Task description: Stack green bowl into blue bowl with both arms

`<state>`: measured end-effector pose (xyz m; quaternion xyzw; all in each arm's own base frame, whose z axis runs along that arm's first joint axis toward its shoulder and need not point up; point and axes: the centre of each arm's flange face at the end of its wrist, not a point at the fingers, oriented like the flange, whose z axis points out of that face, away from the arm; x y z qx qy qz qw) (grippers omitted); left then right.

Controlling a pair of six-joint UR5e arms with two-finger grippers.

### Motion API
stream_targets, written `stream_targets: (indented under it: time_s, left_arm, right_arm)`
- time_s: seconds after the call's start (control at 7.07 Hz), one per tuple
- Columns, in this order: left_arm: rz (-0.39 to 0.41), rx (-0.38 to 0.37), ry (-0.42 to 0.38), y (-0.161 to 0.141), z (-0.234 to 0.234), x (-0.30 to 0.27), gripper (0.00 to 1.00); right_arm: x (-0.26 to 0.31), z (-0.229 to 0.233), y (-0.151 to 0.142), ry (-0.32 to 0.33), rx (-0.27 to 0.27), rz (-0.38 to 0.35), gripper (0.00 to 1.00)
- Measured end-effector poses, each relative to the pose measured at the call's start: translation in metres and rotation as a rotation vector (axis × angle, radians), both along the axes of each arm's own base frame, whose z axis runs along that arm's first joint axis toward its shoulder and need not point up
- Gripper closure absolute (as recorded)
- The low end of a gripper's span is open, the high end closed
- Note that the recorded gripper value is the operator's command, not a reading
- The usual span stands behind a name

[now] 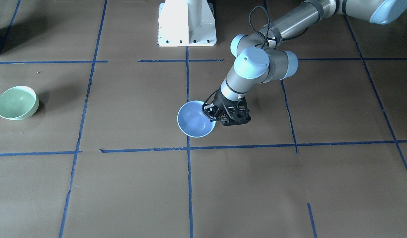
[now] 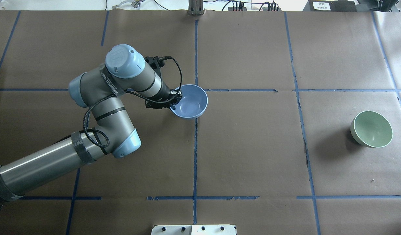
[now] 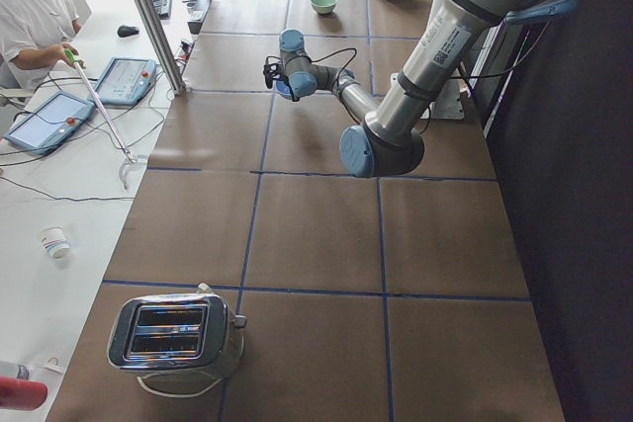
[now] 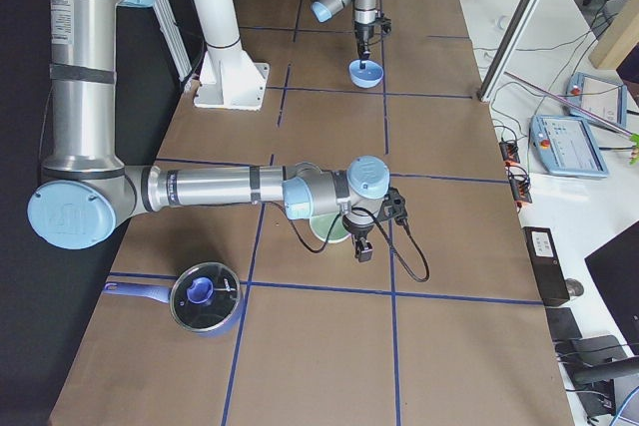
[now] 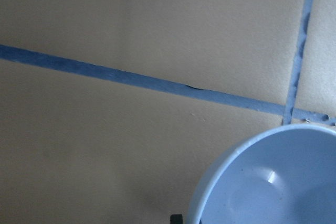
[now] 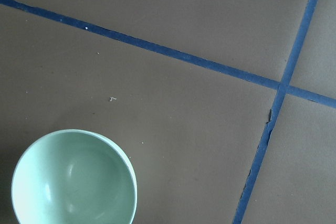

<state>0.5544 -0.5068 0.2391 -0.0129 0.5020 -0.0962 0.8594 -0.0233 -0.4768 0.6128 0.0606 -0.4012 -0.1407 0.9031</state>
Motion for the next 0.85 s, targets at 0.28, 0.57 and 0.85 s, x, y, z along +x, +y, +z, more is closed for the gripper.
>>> stream_targets:
  time_s: [0.28, 0.57, 0.85]
  left_arm:
    - [-0.002, 0.013, -0.013, 0.010, -0.005, 0.016, 0.73]
    - [-0.002, 0.017, -0.015, 0.013, -0.003, 0.017, 0.05]
    - [-0.022, 0.019, 0.010, 0.009, -0.010, 0.006, 0.05]
  right_arm:
    - [0.000, 0.001, 0.001, -0.001, -0.005, 0.000, 0.00]
    - [-0.001, 0.002, 0.001, 0.000, -0.007, -0.001, 0.00]
    - [-0.004, 0.002, 0.001, -0.010, -0.010, -0.007, 0.00]
